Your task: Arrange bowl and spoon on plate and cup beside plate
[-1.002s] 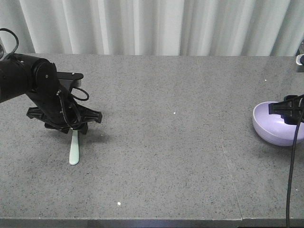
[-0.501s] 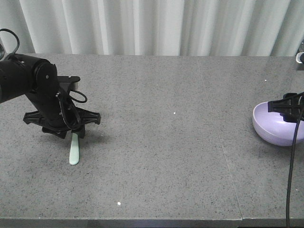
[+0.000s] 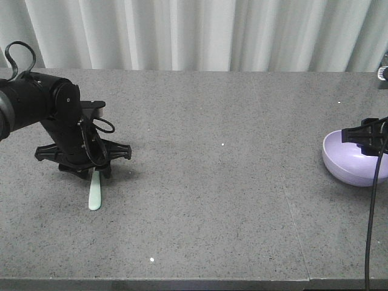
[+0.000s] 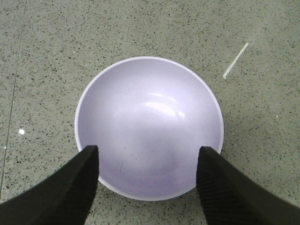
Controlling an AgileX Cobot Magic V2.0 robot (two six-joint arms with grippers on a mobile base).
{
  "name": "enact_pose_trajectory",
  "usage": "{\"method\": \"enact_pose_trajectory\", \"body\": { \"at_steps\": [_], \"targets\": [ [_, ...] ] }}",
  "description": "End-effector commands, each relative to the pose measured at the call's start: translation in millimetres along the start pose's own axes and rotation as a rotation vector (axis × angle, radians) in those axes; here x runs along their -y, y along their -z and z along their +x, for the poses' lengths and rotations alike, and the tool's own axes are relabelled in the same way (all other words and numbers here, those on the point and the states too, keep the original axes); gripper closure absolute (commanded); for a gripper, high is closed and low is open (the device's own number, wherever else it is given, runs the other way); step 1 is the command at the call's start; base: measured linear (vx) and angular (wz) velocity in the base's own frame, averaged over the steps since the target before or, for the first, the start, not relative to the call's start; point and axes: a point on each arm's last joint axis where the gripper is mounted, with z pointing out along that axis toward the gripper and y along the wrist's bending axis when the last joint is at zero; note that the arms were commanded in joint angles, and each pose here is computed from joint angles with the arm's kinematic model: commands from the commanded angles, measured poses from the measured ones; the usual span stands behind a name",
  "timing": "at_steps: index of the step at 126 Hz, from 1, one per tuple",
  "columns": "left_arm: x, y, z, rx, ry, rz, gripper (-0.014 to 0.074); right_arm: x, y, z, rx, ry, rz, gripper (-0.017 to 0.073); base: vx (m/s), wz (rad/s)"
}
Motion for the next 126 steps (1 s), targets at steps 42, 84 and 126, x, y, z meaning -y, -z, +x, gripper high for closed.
{"method": "enact_pose_trajectory", "body": {
  "at_steps": [42, 84, 126],
  "targets": [
    [1.6, 12.0, -2.7, 0.032, 0.016, 0.023, 0.0481, 2.7, 12.7, -15.8, 0.110, 0.008, -0.004, 0.0106, 0.00, 0.00],
    [5.0, 21.5, -14.0, 0.117, -0.002, 0.049, 0.0602, 2.7, 12.7, -15.1, 0.102, 0.006, -0.004, 0.0106, 0.00, 0.00],
    [11.0, 96.9, -37.5, 0.387, -0.051, 0.117, 0.0601, 1.8, 12.7, -15.1, 0.102, -0.010, -0.015, 0.0106, 0.00, 0.00]
  ]
}}
